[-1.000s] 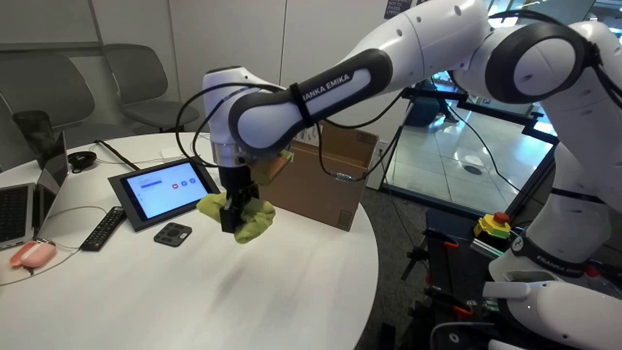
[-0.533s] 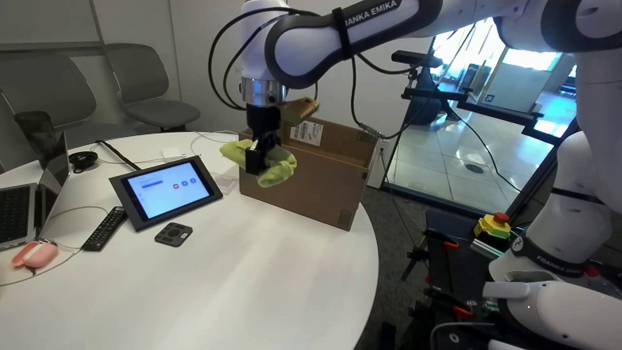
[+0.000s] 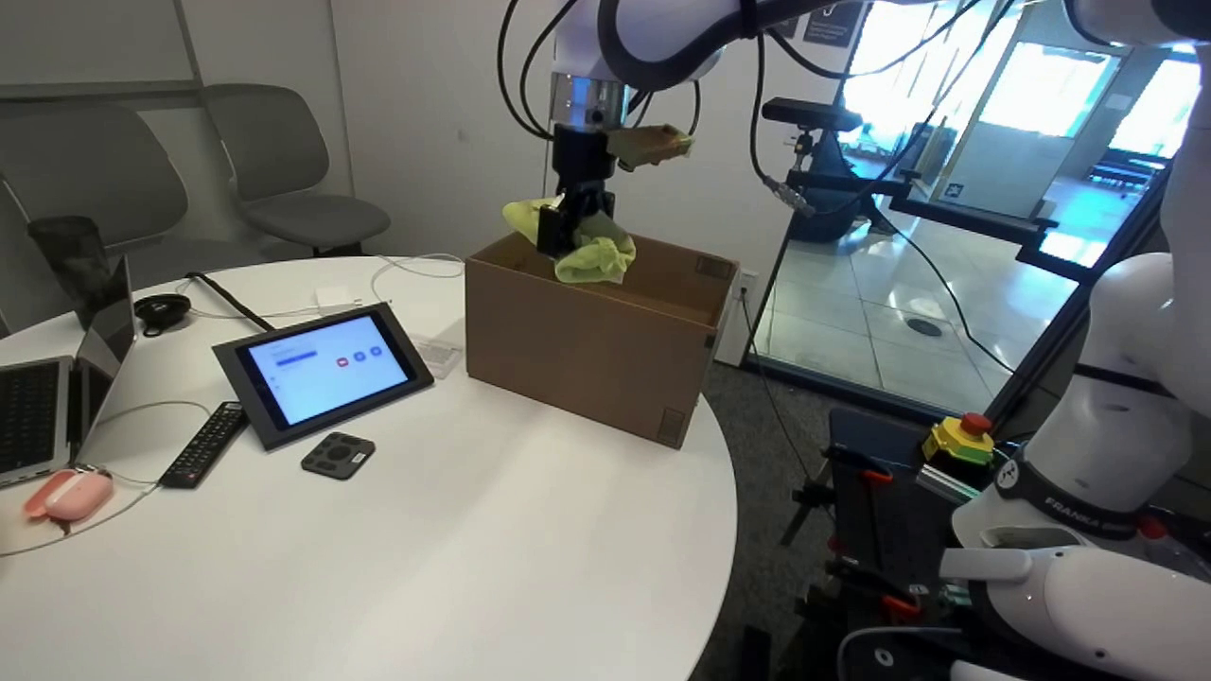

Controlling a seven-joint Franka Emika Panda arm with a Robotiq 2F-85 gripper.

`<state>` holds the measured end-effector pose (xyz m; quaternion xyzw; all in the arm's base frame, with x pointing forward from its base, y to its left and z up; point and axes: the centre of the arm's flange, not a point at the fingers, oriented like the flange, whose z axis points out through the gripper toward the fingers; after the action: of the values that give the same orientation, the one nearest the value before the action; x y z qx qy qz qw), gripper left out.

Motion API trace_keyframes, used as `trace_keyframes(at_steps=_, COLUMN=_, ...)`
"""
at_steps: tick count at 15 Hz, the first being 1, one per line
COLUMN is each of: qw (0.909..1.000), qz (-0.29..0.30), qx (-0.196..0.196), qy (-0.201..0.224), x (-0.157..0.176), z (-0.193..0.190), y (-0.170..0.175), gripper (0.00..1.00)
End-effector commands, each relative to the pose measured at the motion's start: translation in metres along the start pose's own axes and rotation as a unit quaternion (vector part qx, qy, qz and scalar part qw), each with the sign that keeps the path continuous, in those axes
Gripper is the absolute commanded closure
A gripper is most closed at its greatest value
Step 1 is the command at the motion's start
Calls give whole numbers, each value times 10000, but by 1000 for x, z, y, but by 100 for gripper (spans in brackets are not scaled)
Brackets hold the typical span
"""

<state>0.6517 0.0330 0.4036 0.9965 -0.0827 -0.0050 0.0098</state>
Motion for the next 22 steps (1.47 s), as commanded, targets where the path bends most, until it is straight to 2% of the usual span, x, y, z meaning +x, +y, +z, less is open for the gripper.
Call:
trace_keyframes(at_steps=1, qw=9961, qz=878, qx=-79, qy=34, x=-8, z=-3, y=47, gripper=92)
trace_keyframes(at_steps=5, qw=9817, qz=1889, qx=-231, qy=-99, x=9, z=18, y=102, gripper=92)
trace_keyframes(at_steps=10, qw=9521, qz=3016, qx=-467, qy=-159, x=37, z=49, y=167, gripper=92)
trace_keyframes(at_steps=17, qw=9219, qz=3818, qx=-635, qy=-190, x=77, z=98, y=221, gripper=91)
trace_keyframes(at_steps=19, qw=9100, qz=4072, qx=-738, qy=-257, x=86, z=115, y=235, gripper=92)
trace_keyframes(at_steps=22, qw=9007, qz=4272, qx=-718, qy=-334, x=92, z=137, y=253, gripper=89)
